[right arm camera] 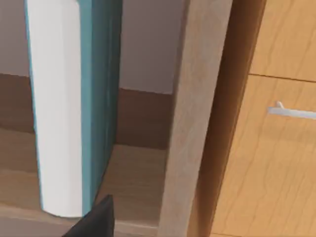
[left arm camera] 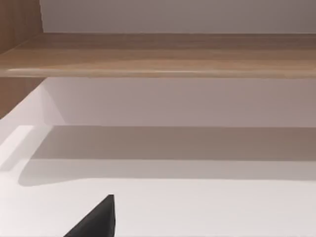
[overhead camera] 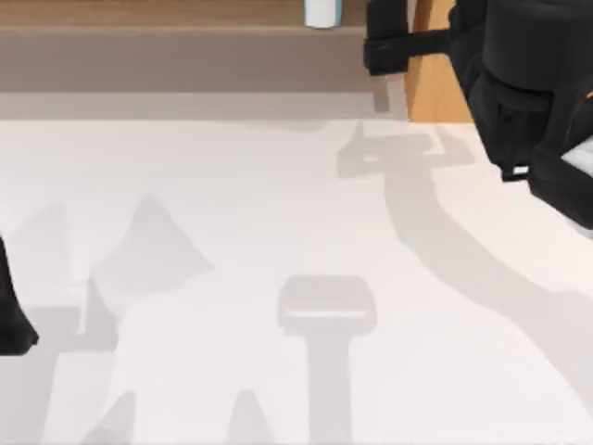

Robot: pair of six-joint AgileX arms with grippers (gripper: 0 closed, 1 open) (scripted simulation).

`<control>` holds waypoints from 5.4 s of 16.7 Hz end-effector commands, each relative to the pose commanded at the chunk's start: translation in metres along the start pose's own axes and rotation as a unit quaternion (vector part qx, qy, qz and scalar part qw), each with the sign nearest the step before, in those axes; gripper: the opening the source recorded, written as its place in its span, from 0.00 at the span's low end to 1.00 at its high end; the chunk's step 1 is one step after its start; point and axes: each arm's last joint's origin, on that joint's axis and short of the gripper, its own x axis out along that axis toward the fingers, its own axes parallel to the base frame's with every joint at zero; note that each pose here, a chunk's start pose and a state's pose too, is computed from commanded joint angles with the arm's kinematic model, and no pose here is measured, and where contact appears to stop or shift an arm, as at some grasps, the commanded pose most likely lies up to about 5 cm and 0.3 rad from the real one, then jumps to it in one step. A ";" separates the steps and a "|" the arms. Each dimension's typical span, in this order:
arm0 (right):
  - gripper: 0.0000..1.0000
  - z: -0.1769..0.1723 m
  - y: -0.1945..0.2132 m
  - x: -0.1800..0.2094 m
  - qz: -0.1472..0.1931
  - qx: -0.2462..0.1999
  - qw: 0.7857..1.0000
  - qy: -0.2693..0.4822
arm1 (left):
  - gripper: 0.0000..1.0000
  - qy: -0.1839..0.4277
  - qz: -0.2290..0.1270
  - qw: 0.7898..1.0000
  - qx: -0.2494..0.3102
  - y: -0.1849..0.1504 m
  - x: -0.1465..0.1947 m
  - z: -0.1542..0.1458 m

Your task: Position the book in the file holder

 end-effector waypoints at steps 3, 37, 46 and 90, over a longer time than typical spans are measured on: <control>1.00 -0.014 0.056 0.047 0.000 0.002 1.000 -0.008 | 1.00 0.000 0.000 1.000 0.000 0.000 0.000 0.000; 0.55 -0.048 0.106 0.153 -0.034 0.044 0.997 -0.056 | 1.00 0.000 0.000 1.000 0.000 0.000 0.000 0.000; 0.00 -0.048 0.106 0.153 -0.034 0.044 0.997 -0.056 | 1.00 0.000 0.000 1.000 0.000 0.000 0.000 0.000; 0.00 0.002 0.075 -0.010 0.040 0.055 0.995 0.072 | 1.00 0.000 0.000 1.000 0.000 0.000 0.000 0.000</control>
